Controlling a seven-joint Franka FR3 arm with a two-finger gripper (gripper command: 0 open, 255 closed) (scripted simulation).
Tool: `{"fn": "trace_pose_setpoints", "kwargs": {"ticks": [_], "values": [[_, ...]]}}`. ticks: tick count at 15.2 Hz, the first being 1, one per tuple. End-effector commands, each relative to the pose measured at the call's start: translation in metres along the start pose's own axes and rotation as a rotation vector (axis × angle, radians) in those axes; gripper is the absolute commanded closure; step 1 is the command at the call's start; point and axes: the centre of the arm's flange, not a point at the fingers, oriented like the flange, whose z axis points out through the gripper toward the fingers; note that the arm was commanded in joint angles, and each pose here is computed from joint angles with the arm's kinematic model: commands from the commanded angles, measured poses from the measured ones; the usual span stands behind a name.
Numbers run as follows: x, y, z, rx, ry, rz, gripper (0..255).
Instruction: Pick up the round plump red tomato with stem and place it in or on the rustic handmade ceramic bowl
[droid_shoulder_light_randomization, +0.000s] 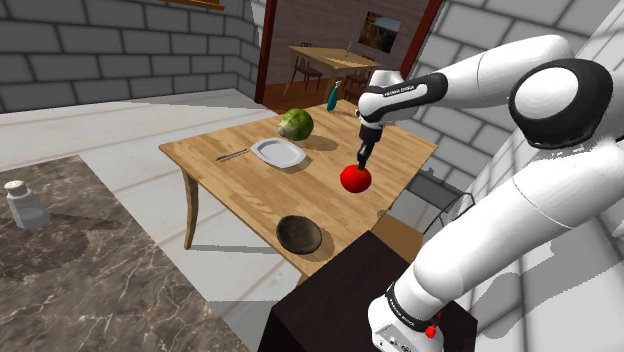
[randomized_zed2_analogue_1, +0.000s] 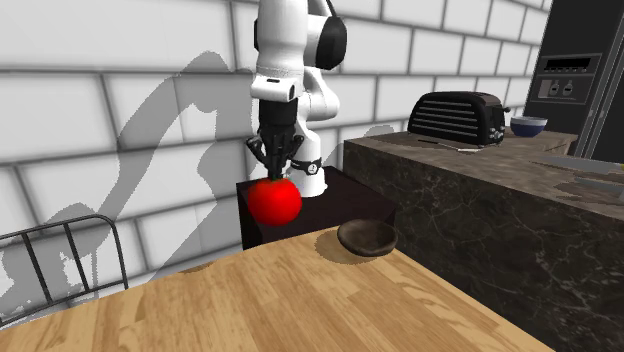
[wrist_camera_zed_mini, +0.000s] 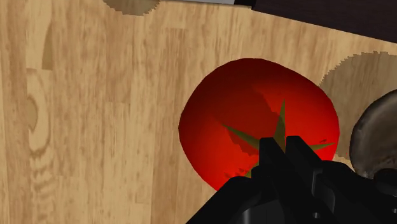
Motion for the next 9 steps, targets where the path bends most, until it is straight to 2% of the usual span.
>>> {"fn": "trace_pose_setpoints", "kwargs": {"ticks": [1,9], "values": [[0.006,-0.027,-0.006,-0.001,0.0,0.001,255],[0.032,-0.126,-0.032,-0.001,0.0,0.001,255]]}}
